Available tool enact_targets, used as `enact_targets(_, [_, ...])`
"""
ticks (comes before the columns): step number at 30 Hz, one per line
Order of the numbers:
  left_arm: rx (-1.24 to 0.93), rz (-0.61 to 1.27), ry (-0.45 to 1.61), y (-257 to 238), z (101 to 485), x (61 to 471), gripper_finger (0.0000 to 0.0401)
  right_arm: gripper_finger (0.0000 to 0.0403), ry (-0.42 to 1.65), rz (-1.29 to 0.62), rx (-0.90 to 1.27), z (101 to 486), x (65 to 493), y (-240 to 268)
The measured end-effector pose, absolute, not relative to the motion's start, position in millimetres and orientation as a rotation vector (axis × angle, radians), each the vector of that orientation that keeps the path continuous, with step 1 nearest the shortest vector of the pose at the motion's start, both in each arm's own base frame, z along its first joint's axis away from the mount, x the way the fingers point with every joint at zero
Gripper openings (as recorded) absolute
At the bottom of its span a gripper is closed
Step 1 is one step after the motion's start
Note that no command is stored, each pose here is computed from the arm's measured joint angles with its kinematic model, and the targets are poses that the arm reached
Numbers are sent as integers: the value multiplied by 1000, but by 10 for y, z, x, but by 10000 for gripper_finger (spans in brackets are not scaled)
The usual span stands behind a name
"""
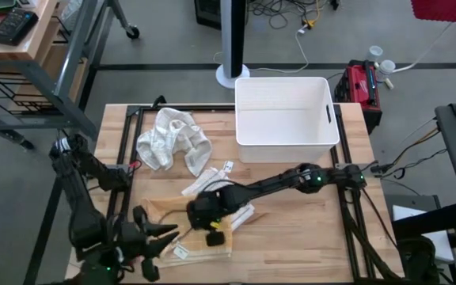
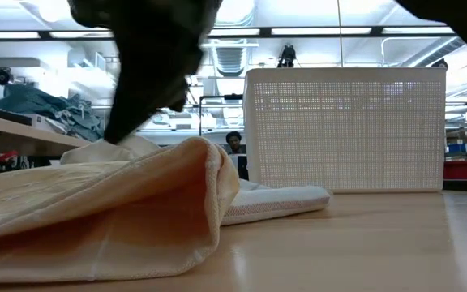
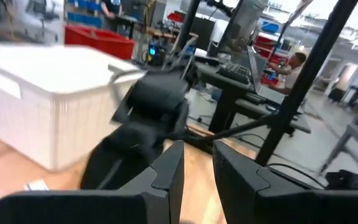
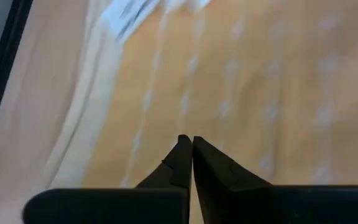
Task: Fold towel
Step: Fold the yellow squared towel
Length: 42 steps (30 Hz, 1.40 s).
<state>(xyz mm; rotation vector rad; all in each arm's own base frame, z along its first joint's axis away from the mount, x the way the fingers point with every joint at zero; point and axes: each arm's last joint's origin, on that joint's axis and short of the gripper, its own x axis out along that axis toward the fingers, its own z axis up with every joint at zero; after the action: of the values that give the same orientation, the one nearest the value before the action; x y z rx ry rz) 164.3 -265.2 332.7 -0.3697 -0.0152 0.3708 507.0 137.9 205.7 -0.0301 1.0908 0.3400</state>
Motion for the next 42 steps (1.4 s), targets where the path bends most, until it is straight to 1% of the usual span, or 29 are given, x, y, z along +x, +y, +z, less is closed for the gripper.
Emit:
enact_targets(4, [-483, 353, 4, -2586, 3048, 1640, 76, 1, 1184, 406, -76, 2015, 4920, 1574])
enact_targets(7, [-547, 299, 86, -2531, 2850, 1634, 76, 2, 1226, 430, -100, 2043, 4821, 1693])
enact_targets(10, [-620, 266, 157, -2460, 2755, 1608, 76, 1, 1284, 450, -127, 2079, 4686, 1791])
enact_targets(13, [-597, 253, 237, -2402, 2658, 1579, 76, 1, 1318, 460, -139, 2154, 4536, 1852])
enact_targets(16, [-559, 222, 346, -2367, 2603, 1563, 76, 2, 1301, 452, -131, 2331, 4367, 1855])
enact_targets(20, [-534, 207, 466, -2315, 2548, 1602, 76, 2, 1204, 386, -113, 2584, 4111, 1790])
enact_targets(23, [-541, 244, 519, -2238, 2505, 1671, 76, 2, 1101, 319, -95, 2725, 3915, 1704])
enact_targets(26, [-573, 300, 621, -2137, 2419, 1773, 76, 2, 1006, 262, -55, 2841, 3710, 1605])
enact_targets(31, [-603, 356, 848, -1990, 2249, 1951, 76, 2, 965, 193, 1, 2780, 3438, 1473])
enact_targets(36, [-592, 414, 956, -1890, 2158, 2011, 76, 2, 947, 134, 30, 2703, 3248, 1386])
enact_targets(42, [-552, 490, 1137, -1822, 2008, 1997, 76, 2, 935, 101, 63, 2596, 3154, 1350])
